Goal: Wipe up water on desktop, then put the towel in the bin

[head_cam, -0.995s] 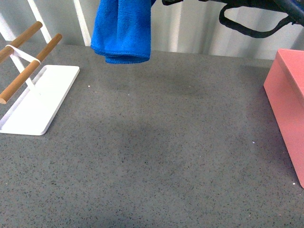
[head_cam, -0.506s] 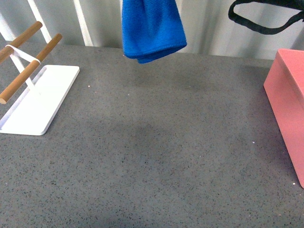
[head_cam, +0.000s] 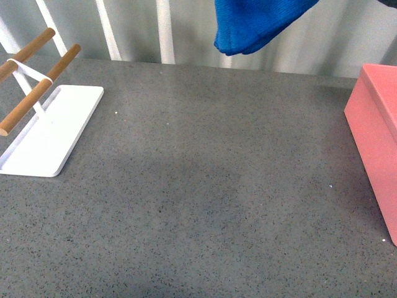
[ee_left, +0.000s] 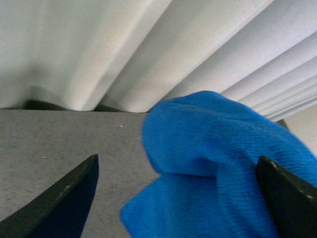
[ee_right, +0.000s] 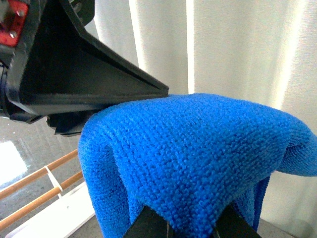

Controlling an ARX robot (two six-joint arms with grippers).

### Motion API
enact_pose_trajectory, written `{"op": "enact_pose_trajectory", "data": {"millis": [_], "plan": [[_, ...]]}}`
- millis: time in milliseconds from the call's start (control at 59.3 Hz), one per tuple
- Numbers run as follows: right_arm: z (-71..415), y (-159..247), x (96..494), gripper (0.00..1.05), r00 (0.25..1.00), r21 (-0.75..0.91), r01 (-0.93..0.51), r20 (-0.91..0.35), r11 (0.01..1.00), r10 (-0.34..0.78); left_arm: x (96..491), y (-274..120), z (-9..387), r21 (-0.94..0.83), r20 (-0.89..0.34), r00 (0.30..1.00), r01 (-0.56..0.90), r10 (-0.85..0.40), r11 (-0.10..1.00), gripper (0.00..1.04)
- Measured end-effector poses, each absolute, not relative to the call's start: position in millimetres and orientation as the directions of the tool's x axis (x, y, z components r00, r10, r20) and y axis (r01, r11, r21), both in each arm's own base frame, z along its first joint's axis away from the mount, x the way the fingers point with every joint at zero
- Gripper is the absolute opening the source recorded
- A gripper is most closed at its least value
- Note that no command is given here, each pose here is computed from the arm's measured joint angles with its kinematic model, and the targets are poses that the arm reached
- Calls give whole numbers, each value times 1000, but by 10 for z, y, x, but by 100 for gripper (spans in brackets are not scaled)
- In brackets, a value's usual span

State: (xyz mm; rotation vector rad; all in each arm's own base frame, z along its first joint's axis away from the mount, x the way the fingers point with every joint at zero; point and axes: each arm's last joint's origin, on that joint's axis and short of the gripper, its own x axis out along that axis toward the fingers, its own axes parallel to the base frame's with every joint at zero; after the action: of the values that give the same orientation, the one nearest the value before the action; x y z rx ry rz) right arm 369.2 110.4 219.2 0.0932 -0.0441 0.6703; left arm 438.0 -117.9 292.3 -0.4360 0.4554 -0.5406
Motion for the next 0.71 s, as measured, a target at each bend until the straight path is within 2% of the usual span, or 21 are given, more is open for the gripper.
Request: {"op": "enact_pose_trajectory", "data": {"millis": [17,152,405,421,472,506,573,641,708], "plan": [[2199,1092,3680,4,785,74,-619,72,782,615,4379,-1181,2921,-482,-300,772,384,-560,787,100],[2253,1028,3558,4,786,80,-618,87,782,613,4377,-1166,2915,-354,-365,813,330,-454,875,98],[2276,939,3436,4,782,81,-623,99,778,615,4329,-1093,2993,-248,-466,824,228,-322,942,98],[2265,937,3431,4,783,83,-622,96,778,615,4249,-979,2998,-252,-450,825,250,-342,935,98],[2246,931,3425,4,778,84,-629,91,773,622,3678,-462,2807,-270,-457,792,310,-405,911,98],[2194,889,3431,4,788,91,-616,77,783,611,3118,-81,2664,-258,-492,802,238,-339,936,98],[2172,758,3449,4,821,94,-571,75,816,566,2228,271,2521,-211,-465,857,134,-220,968,98],[2164,803,3437,4,806,91,-592,77,801,587,1795,412,2475,-177,-426,885,120,-186,977,98],[2142,896,3420,4,775,87,-632,73,770,628,1651,517,2440,-186,-444,878,105,-179,977,98]]}}
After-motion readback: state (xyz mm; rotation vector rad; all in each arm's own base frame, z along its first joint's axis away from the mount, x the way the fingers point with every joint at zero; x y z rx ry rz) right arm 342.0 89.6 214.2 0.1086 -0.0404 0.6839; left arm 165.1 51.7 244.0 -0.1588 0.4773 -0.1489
